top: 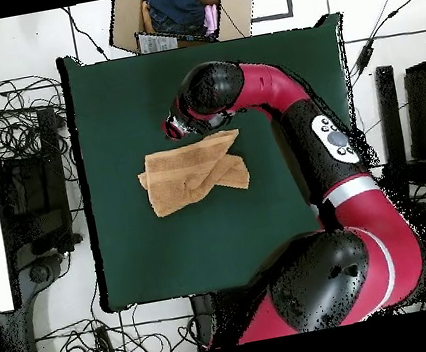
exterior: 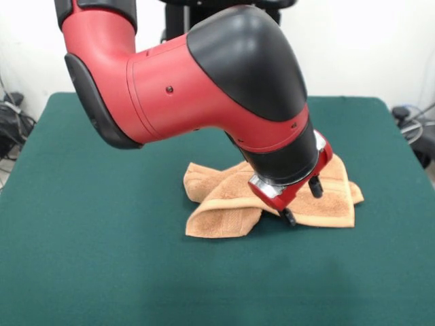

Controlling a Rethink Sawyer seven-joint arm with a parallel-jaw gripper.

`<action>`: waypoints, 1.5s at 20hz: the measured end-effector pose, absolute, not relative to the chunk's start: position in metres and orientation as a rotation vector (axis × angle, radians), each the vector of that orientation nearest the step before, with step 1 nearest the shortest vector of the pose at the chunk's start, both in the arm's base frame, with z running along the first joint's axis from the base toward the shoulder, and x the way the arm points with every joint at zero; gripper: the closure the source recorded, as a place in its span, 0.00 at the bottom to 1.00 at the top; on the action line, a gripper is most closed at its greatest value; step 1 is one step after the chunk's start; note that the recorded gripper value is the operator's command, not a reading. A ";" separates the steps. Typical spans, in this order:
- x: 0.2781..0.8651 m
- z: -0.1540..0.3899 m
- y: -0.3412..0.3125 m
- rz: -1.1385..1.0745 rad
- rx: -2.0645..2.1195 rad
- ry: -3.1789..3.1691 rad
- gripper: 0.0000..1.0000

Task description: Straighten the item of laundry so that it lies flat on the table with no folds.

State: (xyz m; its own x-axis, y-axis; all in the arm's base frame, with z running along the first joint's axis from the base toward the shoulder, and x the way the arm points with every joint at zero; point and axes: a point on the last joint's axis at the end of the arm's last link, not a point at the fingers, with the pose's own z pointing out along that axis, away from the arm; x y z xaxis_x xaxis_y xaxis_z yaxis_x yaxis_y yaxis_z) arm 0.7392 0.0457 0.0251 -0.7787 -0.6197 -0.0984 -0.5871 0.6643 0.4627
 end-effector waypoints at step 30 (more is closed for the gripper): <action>0.743 0.026 0.049 -0.709 1.039 -2.878 0.00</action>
